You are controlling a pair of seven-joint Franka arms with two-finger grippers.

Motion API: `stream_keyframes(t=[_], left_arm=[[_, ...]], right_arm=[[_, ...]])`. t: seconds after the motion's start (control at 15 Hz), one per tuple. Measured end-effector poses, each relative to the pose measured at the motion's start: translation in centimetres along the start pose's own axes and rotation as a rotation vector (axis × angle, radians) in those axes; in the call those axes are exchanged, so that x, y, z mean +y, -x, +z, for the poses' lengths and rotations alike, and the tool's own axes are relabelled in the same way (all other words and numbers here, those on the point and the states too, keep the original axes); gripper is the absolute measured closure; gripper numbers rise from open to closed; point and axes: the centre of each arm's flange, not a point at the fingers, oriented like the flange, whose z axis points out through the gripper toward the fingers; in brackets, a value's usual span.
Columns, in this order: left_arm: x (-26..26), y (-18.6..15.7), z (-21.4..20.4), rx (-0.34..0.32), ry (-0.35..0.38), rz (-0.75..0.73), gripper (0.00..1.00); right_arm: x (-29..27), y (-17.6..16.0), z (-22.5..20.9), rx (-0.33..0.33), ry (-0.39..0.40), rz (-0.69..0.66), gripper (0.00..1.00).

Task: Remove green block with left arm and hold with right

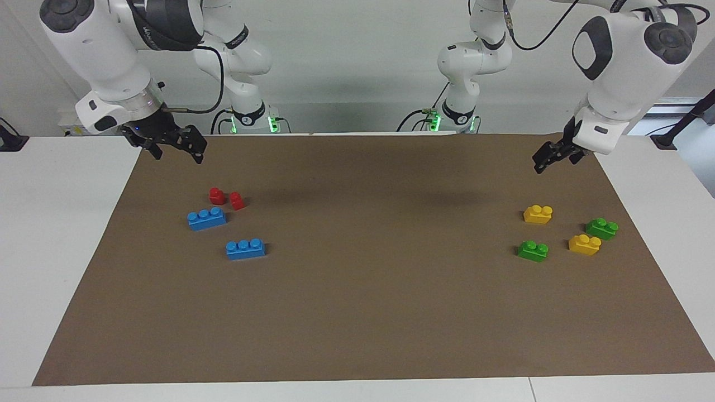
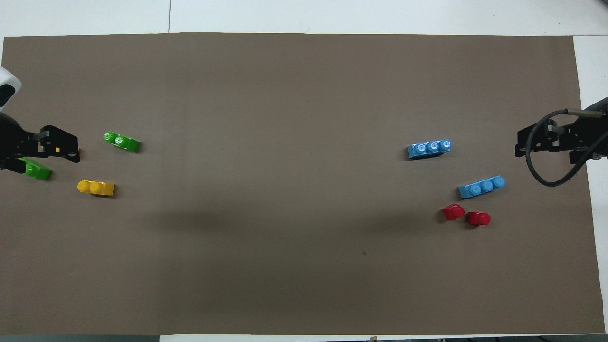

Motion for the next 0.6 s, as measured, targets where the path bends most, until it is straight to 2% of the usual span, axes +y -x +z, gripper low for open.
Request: stream_keyframes(t=[0.13, 0.33, 0.47, 0.6], left_arm=[[-0.2, 0.7, -1.6, 0.001, 0.000, 0.114, 0.00], [-0.2, 0.8, -1.7, 0.000, 0.002, 0.157, 0.00], [-0.1, 0.8, -2.2, 0.009, 0.017, 0.125, 0.00], [0.4, 0.9, -3.1, 0.022, 0.059, 0.024, 0.00]], right_arm=[[0.1, 0.0, 0.0, -0.001, 0.000, -0.012, 0.00], [0.4, 0.0, 0.1, -0.008, 0.001, -0.012, 0.00], [0.5, 0.0, 0.1, -0.008, 0.001, -0.011, 0.00], [0.5, 0.0, 0.1, -0.008, 0.001, -0.011, 0.00]])
